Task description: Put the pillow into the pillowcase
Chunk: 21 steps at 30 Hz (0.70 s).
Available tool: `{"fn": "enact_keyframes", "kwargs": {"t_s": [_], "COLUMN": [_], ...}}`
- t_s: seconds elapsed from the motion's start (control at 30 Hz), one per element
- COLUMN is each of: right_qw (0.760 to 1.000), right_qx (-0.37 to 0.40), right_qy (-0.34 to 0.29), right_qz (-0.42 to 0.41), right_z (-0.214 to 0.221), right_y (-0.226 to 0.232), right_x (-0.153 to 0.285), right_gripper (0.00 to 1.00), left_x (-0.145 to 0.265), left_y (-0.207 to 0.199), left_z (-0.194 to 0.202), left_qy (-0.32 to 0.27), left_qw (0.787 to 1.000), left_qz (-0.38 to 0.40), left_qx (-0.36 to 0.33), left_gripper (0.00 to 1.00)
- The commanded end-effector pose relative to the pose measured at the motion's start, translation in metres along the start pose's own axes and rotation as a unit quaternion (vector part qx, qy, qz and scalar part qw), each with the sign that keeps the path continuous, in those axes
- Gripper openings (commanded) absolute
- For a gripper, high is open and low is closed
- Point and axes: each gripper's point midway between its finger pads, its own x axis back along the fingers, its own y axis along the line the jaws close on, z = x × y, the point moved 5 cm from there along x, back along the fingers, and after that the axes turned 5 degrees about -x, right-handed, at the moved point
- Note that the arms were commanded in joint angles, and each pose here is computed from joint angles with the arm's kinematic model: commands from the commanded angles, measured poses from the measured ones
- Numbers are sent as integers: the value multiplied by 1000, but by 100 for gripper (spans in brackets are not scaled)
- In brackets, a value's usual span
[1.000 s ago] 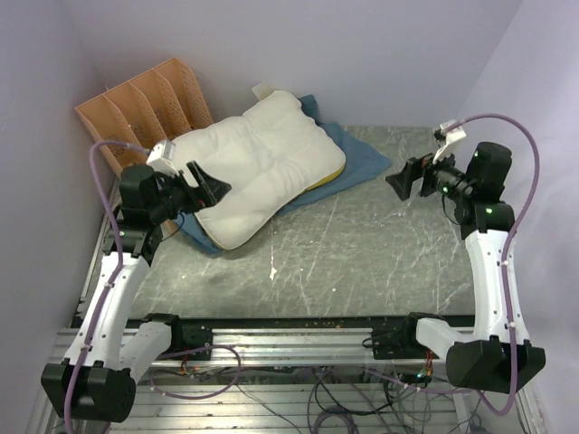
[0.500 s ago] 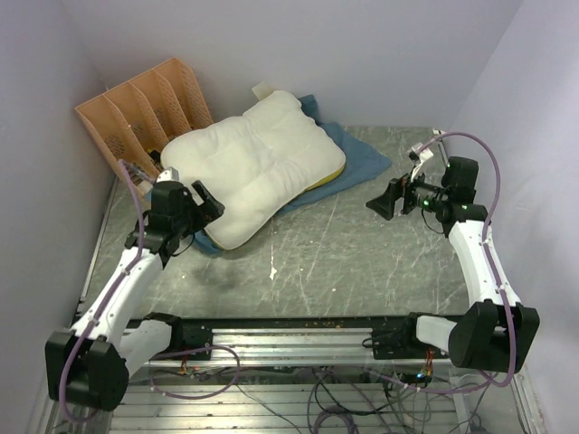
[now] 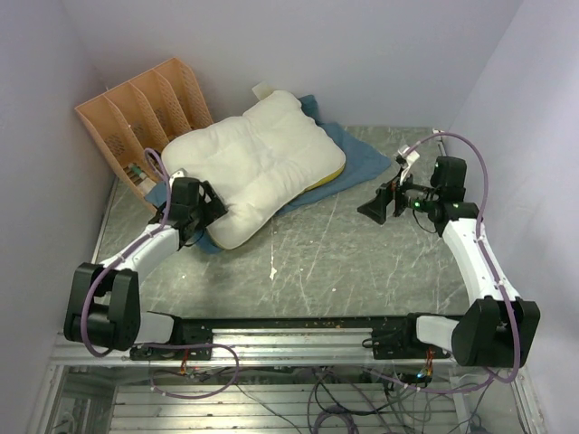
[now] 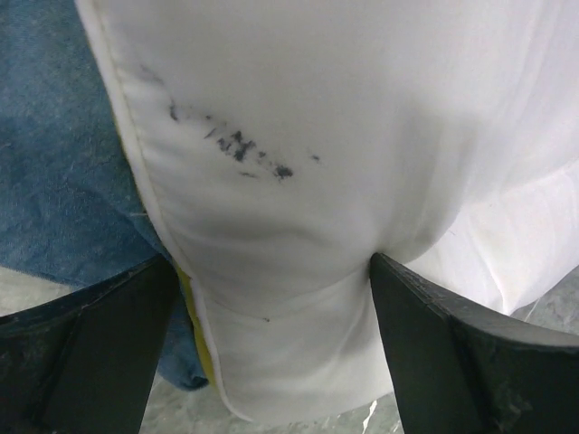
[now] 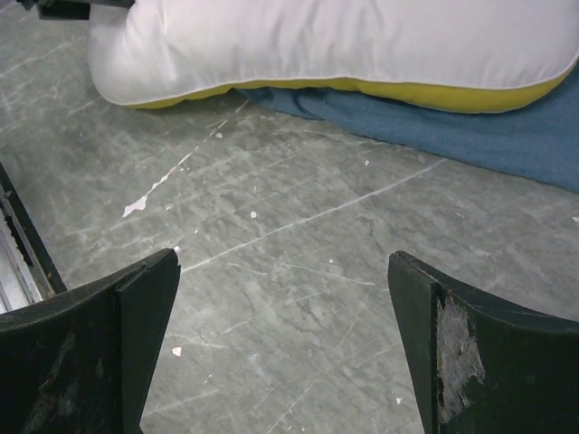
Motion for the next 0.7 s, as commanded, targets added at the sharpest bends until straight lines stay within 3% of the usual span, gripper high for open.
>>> {"fn": "enact_keyframes", "kwargs": {"t_s": [0.0, 0.17, 0.4, 0.53, 0.67], "right_qw": [1000, 1000, 1000, 999, 999], "right_qx": [11, 9, 8, 5, 5], "right_qy": [8, 20, 19, 26, 27], "right_qz": [-11, -18, -19, -21, -23], "right_z": [3, 7, 12, 14, 14], "right_y": [0, -2, -3, -5, -5], "right_x": [-7, -9, -10, -13, -13], "right_gripper": [100, 100, 100, 100, 100], "left_x": [-9, -13, -4, 8, 20], "left_y": [-21, -25, -41, -50, -58], "left_z": [-1, 11, 1, -9, -19], "left_qy": [-22, -12, -5, -2, -7], "left_qw": [997, 993, 988, 986, 982], "left_qz": [74, 115, 153, 167, 184], "left_qx": [4, 5, -11, -23, -31], "left_gripper": [95, 84, 40, 8, 7]}}
